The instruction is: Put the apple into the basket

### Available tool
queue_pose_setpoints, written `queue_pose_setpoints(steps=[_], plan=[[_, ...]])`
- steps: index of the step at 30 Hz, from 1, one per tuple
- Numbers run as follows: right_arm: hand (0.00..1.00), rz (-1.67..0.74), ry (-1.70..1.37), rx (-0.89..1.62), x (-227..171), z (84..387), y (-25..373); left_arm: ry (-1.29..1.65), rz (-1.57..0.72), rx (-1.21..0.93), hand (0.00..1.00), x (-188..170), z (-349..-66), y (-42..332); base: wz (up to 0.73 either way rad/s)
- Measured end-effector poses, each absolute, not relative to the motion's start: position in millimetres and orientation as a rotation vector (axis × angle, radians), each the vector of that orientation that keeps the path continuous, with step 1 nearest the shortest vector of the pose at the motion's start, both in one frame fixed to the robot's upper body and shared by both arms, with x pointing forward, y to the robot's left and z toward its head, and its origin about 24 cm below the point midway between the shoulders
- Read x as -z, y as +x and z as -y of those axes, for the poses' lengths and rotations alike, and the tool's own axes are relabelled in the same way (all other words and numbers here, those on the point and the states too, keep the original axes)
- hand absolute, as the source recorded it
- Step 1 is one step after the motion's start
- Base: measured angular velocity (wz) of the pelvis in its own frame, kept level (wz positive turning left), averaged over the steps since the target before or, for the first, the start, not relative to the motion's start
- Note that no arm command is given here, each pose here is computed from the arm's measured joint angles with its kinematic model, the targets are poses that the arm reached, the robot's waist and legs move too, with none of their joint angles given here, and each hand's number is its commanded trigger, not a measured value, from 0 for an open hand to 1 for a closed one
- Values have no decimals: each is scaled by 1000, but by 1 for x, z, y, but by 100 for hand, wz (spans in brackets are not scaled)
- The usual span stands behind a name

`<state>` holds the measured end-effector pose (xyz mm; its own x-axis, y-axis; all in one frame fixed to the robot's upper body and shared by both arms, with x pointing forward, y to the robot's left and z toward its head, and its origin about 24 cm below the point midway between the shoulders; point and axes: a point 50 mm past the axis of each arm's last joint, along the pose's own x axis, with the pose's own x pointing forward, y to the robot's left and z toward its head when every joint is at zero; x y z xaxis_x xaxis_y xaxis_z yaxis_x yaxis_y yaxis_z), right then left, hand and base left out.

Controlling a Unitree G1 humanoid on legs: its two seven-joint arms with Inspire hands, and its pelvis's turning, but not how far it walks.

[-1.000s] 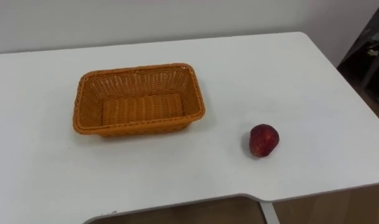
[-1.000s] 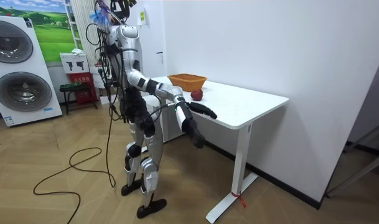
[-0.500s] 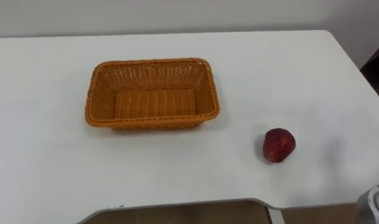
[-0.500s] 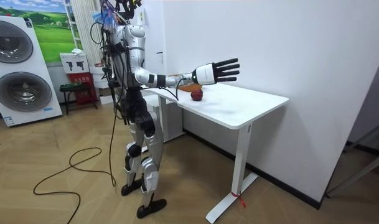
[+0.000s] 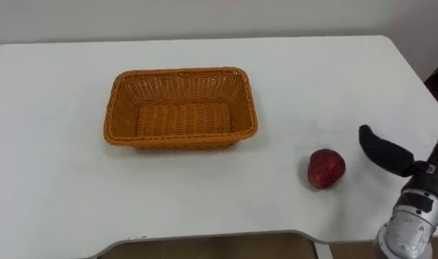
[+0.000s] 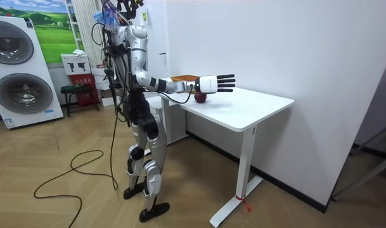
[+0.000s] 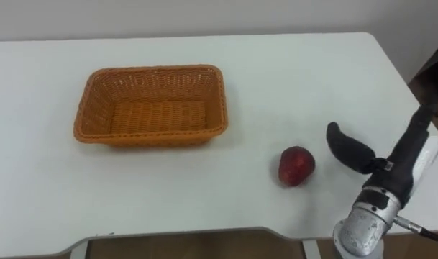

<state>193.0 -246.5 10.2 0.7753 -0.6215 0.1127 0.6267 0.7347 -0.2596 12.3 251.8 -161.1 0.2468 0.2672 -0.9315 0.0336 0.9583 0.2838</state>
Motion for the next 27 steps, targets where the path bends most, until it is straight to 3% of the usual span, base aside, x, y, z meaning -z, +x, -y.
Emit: queue_pose_setpoints(steps=[27], plan=[[0,-55,-241,373,2,218,194,263,-1294,-138,0,162,-250,26,2]])
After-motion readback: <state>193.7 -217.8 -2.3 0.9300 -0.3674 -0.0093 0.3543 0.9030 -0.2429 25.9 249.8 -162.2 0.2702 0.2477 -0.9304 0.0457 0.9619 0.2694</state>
